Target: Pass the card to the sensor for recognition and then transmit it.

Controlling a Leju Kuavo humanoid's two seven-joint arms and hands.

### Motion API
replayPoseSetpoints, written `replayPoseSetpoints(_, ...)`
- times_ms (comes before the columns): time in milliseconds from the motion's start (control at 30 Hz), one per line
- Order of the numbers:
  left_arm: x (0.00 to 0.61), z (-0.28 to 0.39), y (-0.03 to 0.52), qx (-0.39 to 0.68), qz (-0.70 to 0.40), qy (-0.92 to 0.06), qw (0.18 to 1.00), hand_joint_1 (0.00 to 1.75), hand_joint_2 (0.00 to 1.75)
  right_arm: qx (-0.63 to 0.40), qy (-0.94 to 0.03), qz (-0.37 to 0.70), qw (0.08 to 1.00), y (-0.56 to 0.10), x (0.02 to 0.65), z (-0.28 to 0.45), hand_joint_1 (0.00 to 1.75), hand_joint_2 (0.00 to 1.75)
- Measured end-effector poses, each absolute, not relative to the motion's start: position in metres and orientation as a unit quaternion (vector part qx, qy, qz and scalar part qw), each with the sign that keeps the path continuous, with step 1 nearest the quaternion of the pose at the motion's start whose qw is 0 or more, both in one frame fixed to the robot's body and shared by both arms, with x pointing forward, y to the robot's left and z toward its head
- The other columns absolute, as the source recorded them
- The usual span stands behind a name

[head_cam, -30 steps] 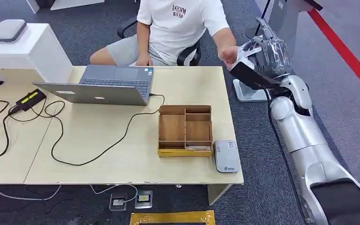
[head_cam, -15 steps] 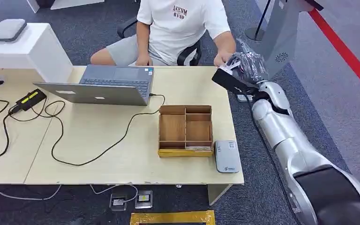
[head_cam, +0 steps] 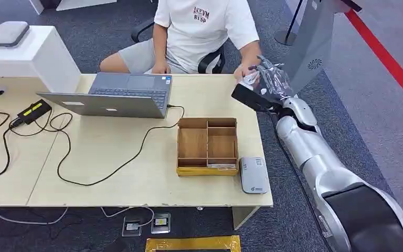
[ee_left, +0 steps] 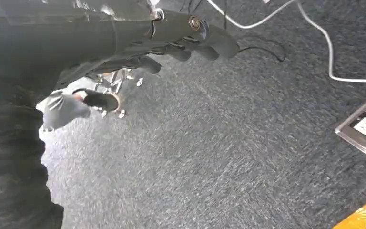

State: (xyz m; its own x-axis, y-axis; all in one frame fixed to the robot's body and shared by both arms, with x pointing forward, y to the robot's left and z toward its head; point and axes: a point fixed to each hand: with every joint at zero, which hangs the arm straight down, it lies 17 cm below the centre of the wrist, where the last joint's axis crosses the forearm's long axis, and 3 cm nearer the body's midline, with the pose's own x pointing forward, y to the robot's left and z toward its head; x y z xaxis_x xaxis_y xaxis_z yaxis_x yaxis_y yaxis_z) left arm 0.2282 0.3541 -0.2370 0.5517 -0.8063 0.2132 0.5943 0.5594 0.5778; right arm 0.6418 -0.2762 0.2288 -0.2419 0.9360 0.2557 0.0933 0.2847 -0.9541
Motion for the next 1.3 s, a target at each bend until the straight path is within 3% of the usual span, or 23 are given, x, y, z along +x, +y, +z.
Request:
replayPoseSetpoints(433, 0.198, -0.246, 0.365, 0.224, -0.406, -0.223, 0.858, 0.00, 1.75, -0.346, -0.702, 0.366, 0.503, -0.285, 0.639, 0.249, 0.00, 0.00)
replayPoseSetpoints(467, 0.197, -0.246, 0.365, 0.222, -0.403, -0.222, 0.859, 0.00, 1.75, -0.325, -0.709, 0.353, 0.517, -0.284, 0.638, 0.249, 0.00, 1.75)
replayPoseSetpoints(567, 0.194, -0.247, 0.365, 0.218, -0.397, -0.221, 0.863, 0.00, 1.75, -0.221, -0.732, 0.290, 0.575, -0.277, 0.631, 0.252, 0.00, 1.75)
replayPoseSetpoints(700, 0.190, -0.248, 0.370, 0.218, -0.394, -0.217, 0.866, 0.00, 1.75, -0.137, -0.762, 0.251, 0.581, -0.267, 0.617, 0.275, 0.00, 1.75)
replayPoseSetpoints(1300, 0.184, -0.247, 0.387, 0.228, -0.395, -0.212, 0.864, 0.00, 1.75, -0.039, -0.779, 0.293, 0.553, -0.243, 0.518, 0.268, 0.00, 1.75)
